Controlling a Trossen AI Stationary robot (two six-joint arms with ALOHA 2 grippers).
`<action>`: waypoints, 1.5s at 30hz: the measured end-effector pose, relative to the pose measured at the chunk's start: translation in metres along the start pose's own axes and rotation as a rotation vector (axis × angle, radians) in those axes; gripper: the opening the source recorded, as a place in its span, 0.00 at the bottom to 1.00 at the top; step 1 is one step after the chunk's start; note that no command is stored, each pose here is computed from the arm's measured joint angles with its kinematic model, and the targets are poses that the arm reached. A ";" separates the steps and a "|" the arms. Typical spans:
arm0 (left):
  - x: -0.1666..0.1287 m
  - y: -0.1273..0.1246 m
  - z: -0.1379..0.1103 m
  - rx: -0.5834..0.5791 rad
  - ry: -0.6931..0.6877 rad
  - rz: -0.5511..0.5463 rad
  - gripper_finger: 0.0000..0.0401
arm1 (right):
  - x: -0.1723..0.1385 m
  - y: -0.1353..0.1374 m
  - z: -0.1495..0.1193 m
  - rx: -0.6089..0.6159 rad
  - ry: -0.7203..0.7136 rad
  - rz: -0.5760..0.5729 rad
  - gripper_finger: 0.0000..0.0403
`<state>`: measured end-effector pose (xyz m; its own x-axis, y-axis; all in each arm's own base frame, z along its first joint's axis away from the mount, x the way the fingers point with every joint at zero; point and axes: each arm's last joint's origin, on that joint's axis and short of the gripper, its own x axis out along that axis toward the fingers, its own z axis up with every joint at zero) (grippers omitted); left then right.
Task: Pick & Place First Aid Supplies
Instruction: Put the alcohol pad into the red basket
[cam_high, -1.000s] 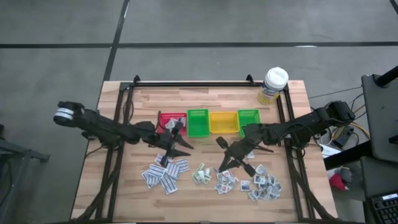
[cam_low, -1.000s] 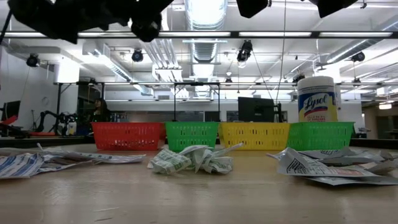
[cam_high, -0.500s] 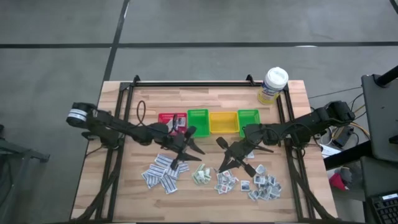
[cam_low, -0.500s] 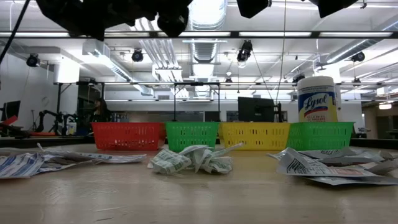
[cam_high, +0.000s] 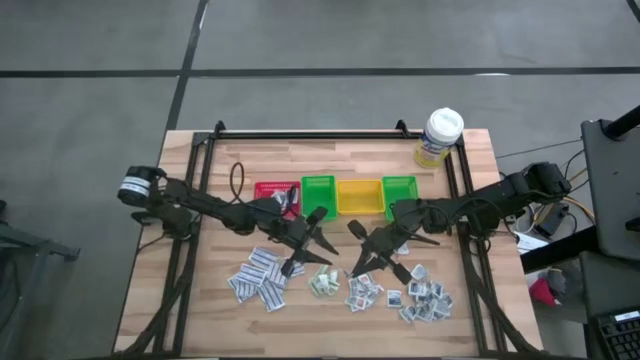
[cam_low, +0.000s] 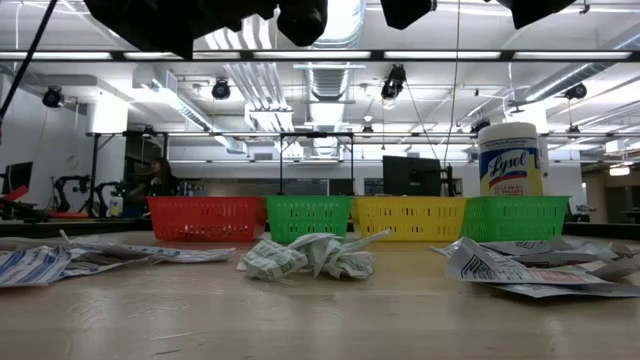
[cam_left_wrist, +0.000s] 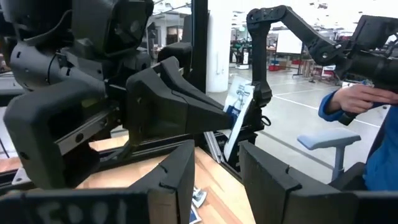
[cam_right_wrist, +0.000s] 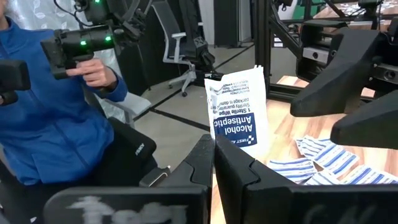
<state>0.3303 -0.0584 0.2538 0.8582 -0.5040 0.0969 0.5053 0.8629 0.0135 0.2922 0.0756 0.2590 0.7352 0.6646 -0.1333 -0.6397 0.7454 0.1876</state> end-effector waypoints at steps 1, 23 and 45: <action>0.000 0.000 0.000 0.000 -0.001 -0.001 0.31 | 0.000 0.000 0.000 0.000 0.000 0.000 0.02; 0.010 -0.007 0.009 0.045 -0.031 -0.032 0.31 | -0.001 -0.002 0.000 -0.018 -0.003 -0.016 0.02; 0.039 -0.001 0.004 0.036 -0.029 -0.083 0.24 | -0.001 -0.002 0.000 -0.015 -0.003 -0.022 0.02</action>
<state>0.3624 -0.0787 0.2620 0.8103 -0.5729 0.1232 0.5704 0.8193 0.0579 0.2929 0.0731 0.2586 0.7497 0.6482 -0.1338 -0.6271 0.7603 0.1696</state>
